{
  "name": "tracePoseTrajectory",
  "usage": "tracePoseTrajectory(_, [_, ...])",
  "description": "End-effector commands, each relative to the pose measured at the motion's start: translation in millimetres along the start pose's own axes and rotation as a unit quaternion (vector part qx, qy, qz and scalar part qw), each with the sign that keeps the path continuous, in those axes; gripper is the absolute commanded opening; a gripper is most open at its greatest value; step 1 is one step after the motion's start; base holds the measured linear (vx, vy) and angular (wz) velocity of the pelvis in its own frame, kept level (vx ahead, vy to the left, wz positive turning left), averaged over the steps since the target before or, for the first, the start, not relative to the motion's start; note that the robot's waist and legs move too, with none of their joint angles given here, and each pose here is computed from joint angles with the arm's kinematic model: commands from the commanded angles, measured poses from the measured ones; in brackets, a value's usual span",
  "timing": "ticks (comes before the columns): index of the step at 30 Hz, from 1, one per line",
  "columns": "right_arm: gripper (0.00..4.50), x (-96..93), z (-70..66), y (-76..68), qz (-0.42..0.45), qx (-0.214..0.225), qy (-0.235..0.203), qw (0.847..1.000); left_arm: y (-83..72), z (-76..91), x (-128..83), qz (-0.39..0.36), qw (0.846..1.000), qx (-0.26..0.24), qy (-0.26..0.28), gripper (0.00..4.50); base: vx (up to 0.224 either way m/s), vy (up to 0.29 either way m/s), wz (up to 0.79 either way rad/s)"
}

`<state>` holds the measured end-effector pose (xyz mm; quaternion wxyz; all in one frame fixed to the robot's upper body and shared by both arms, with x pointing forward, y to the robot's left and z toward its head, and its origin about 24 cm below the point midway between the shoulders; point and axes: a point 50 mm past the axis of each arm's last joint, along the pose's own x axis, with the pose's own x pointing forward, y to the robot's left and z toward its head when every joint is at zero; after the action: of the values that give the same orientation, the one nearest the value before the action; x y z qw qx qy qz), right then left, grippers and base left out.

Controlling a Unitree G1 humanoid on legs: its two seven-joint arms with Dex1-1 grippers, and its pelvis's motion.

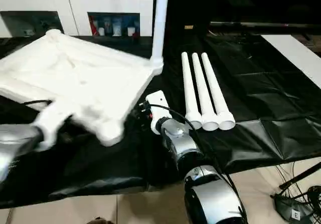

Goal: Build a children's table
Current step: Rotate table base, then pick table leg

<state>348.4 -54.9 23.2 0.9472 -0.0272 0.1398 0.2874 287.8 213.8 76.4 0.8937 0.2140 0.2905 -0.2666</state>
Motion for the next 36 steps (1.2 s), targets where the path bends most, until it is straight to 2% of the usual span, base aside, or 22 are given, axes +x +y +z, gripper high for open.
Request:
tracePoseTrajectory(1, [4.01, -0.9, 7.4, -10.8, -0.020, -0.016, 0.009, 1.000, -5.5, 9.6, 10, 0.004, 1.000, 0.009, -0.019, 4.47, 0.000, 0.000, 0.00])
tracePoseTrajectory(2, [4.01, -1.2, 7.8, -12.2, -0.024, -0.016, 0.012, 1.000, -6.5, 10.3, 11, 0.004, 1.000, 0.009, -0.020, 4.47, 0.000, 0.000, 0.00])
tracePoseTrajectory(4, [4.01, -4.3, 15.6, -26.8, -0.054, -0.023, 0.024, 0.998, -12.8, 14.5, 19, 0.006, 1.000, 0.002, -0.030, 4.47, 0.000, 0.000, 0.00])
tracePoseTrajectory(6, [4.01, -9.9, 28.3, -42.9, -0.073, -0.035, 0.014, 0.997, -18.7, 22.0, 24, 0.006, 0.999, 0.008, -0.048, 4.47, 0.000, 0.000, 0.00])
tracePoseTrajectory(7, [4.18, -10.5, 29.8, -44.4, -0.074, -0.037, 0.012, 0.996, -19.2, 23.0, 25, 0.007, 0.999, 0.008, -0.051, 4.50, 0.000, 0.000, 0.00])
tracePoseTrajectory(8, [4.28, -14.0, 34.9, -56.5, -0.110, -0.037, 0.012, 0.993, -21.2, 29.3, 28, 0.009, 0.997, 0.019, -0.076, 4.50, 0.000, 0.000, 0.00])
tracePoseTrajectory(9, [4.34, -14.5, 35.6, -58.1, -0.115, -0.037, 0.012, 0.993, -21.5, 30.1, 28, 0.010, 0.997, 0.021, -0.079, 4.50, 0.000, 0.000, 0.00])
tracePoseTrajectory(10, [4.38, -17.1, 40.7, -66.8, -0.128, -0.024, 0.011, 0.991, -22.7, 35.8, 31, 0.014, 0.994, 0.028, -0.101, 4.50, 0.000, 0.000, 0.00])
tracePoseTrajectory(14, [4.44, -22.9, 53.0, -87.9, -0.173, -0.018, 0.037, 0.984, -16.3, 45.1, 33, 0.047, 0.989, 0.037, -0.134, 4.50, 0.000, 0.000, 0.00])
tracePoseTrajectory(15, [4.44, -23.9, 55.5, -91.2, -0.183, -0.011, 0.038, 0.982, -14.4, 47.5, 31, 0.052, 0.988, 0.038, -0.141, 4.50, 0.000, 0.000, 0.00])
tracePoseTrajectory(17, [4.44, -27.2, 60.9, -101.3, -0.206, 0.018, 0.069, 0.976, -11.4, 58.1, 23, 0.049, 0.982, 0.046, -0.177, 4.50, 0.000, 0.000, 0.00])
tracePoseTrajectory(21, [4.44, -27.0, 59.7, -100.6, -0.177, 0.045, 0.099, 0.978, -18.3, 65.2, 15, 0.006, 0.977, 0.059, -0.206, 4.50, 0.000, 0.000, 0.00])
tracePoseTrajectory(23, [4.44, -30.6, 49.9, -104.6, -0.194, 0.059, 0.150, 0.968, -34.1, 68.8, 7, -0.067, 0.969, 0.080, -0.223, 4.50, 0.000, 0.000, 0.00])
tracePoseTrajectory(30, [4.44, -29.8, 39.5, -98.4, -0.169, 0.104, 0.178, 0.964, -53.4, 73.4, -3, -0.137, 0.959, 0.089, -0.231, 4.50, 0.000, 0.000, 0.00])
tracePoseTrajectory(34, [4.44, -31.4, 30.5, -97.1, -0.173, 0.111, 0.203, 0.957, -61.5, 77.3, -8, -0.172, 0.953, 0.092, -0.231, 4.50, 0.000, 0.000, 0.00])
tracePoseTrajectory(35, [4.17, -32.1, 27.9, -97.1, -0.176, 0.111, 0.211, 0.955, -64.0, 77.9, -10, -0.185, 0.951, 0.092, -0.230, 4.50, 0.000, 0.000, 0.00])
tracePoseTrajectory(36, [4.17, -32.1, 27.9, -97.1, -0.176, 0.111, 0.211, 0.955, -64.0, 77.9, -10, -0.185, 0.951, 0.092, -0.230, 4.50, 0.000, 0.000, 0.00])
